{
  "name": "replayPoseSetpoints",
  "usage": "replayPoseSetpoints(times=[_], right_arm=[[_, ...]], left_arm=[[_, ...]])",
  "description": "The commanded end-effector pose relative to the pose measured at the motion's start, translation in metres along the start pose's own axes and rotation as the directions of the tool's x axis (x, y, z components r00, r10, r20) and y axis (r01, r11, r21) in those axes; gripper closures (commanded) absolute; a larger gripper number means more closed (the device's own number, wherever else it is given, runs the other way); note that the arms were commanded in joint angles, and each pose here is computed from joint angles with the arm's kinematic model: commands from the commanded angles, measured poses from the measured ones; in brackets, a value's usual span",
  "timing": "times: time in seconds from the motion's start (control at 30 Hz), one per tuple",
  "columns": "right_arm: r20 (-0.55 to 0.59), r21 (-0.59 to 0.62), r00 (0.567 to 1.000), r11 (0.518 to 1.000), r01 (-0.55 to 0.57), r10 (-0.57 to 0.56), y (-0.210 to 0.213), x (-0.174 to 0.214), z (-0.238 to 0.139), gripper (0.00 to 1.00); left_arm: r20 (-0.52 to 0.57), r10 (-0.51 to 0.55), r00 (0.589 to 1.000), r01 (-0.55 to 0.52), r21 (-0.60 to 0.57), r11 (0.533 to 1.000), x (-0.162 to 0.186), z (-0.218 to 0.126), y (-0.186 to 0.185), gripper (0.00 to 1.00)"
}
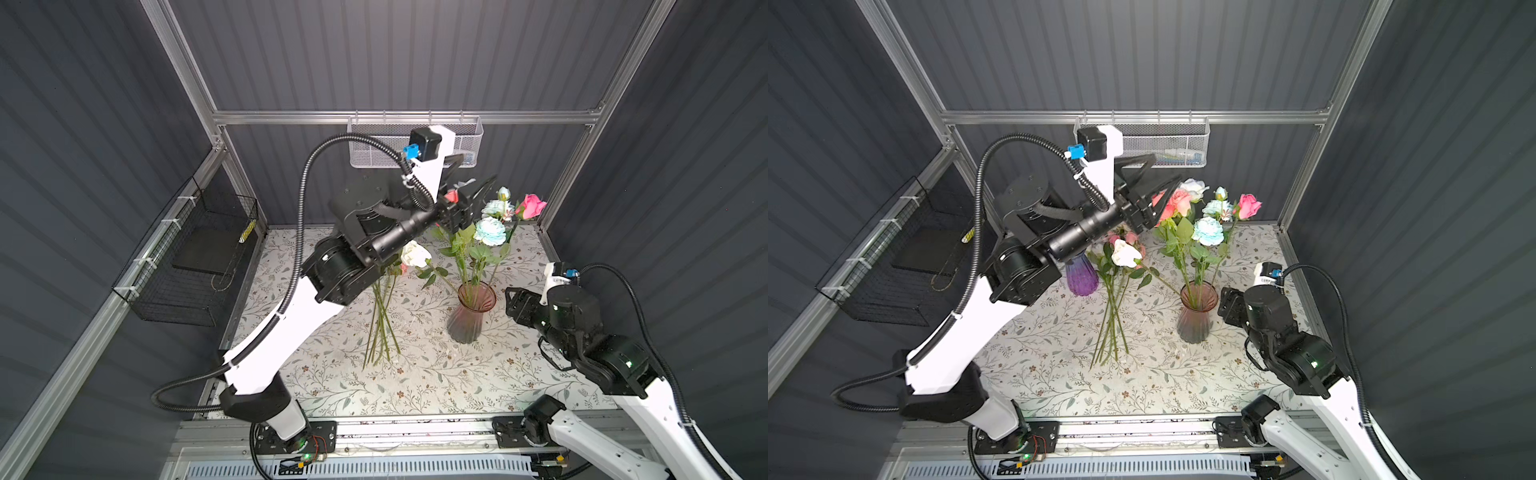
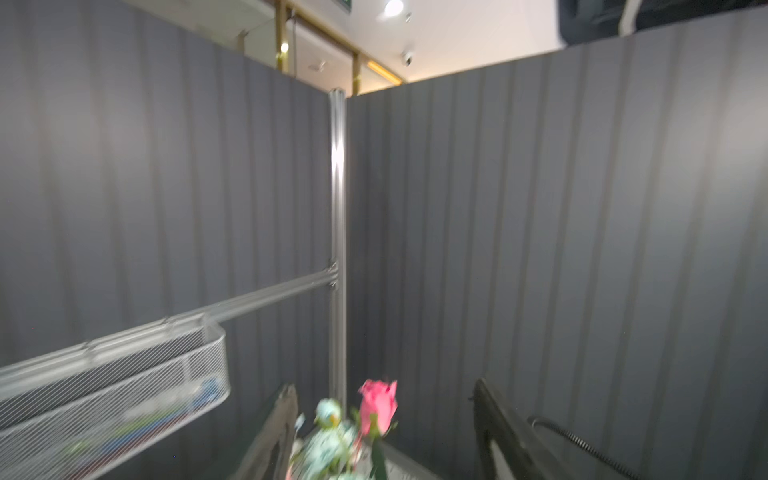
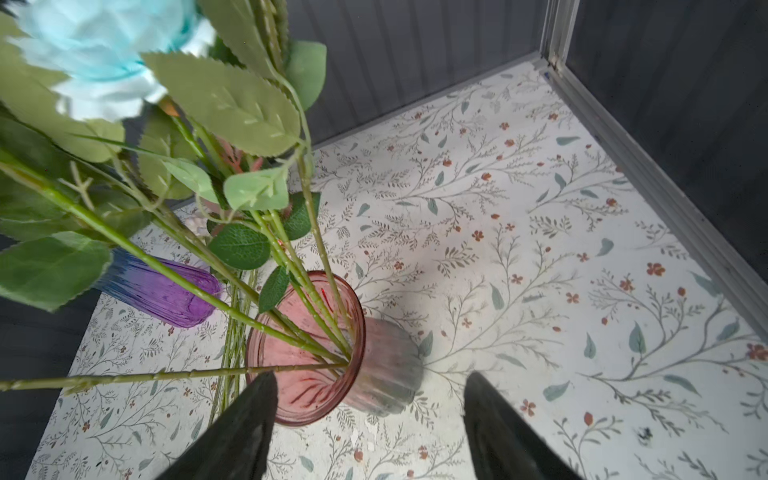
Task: Arrange the flowers into the vase
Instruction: 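Open the left gripper and draw it back while the right gripper approaches the pink vase, then grasp the pink vase rim with the right gripper while the left gripper lowers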
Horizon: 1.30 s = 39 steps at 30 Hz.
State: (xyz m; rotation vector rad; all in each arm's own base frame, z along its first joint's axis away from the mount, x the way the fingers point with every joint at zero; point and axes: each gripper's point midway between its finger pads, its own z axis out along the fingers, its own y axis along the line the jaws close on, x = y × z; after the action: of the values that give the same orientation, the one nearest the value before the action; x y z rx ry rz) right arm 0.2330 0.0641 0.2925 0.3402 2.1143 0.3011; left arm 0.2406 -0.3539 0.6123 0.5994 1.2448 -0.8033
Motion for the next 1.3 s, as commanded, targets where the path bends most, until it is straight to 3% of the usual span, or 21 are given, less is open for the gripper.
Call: replayPoseSetpoints(times=[0.0, 0.23, 0.5, 0.67, 0.87, 1.1, 1.27], right_arm=[[-0.107, -0.011, 0.994, 1.000, -0.027, 0.025, -0.001, 0.016, 0.001, 0.33], [-0.278, -0.056, 0.960, 0.998, -0.042, 0.025, 0.019, 0.031, 0.030, 0.39], [-0.366, -0.006, 0.927, 0.996, -0.089, 0.081, 0.022, 0.037, 0.063, 0.46], [-0.360, 0.015, 0.926, 0.993, -0.115, 0.112, 0.017, 0.040, 0.076, 0.56], [-0.377, 0.033, 0.915, 0.990, -0.138, 0.141, 0.013, 0.043, 0.089, 0.77], [-0.427, 0.055, 0.895, 0.991, -0.120, 0.132, 0.010, 0.058, 0.102, 0.79], [-0.436, 0.066, 0.891, 0.991, -0.113, 0.131, 0.007, 0.064, 0.108, 0.87]], left_arm=[[-0.159, 0.036, 0.987, -0.084, -0.307, 0.948, 0.046, -0.048, 0.067, 0.32], [-0.229, -0.118, 0.966, -0.043, -0.596, 0.802, 0.125, -0.168, 0.128, 0.31], [-0.214, -0.254, 0.943, 0.035, -0.698, 0.716, 0.196, -0.250, 0.139, 0.30], [-0.251, -0.301, 0.920, 0.041, -0.703, 0.710, 0.226, -0.259, 0.138, 0.30], [-0.298, -0.274, 0.915, -0.003, -0.681, 0.732, 0.231, -0.244, 0.136, 0.29], [-0.312, -0.247, 0.917, -0.031, -0.674, 0.738, 0.232, -0.241, 0.136, 0.28], [-0.312, -0.244, 0.918, -0.033, -0.674, 0.738, 0.234, -0.245, 0.137, 0.28]])
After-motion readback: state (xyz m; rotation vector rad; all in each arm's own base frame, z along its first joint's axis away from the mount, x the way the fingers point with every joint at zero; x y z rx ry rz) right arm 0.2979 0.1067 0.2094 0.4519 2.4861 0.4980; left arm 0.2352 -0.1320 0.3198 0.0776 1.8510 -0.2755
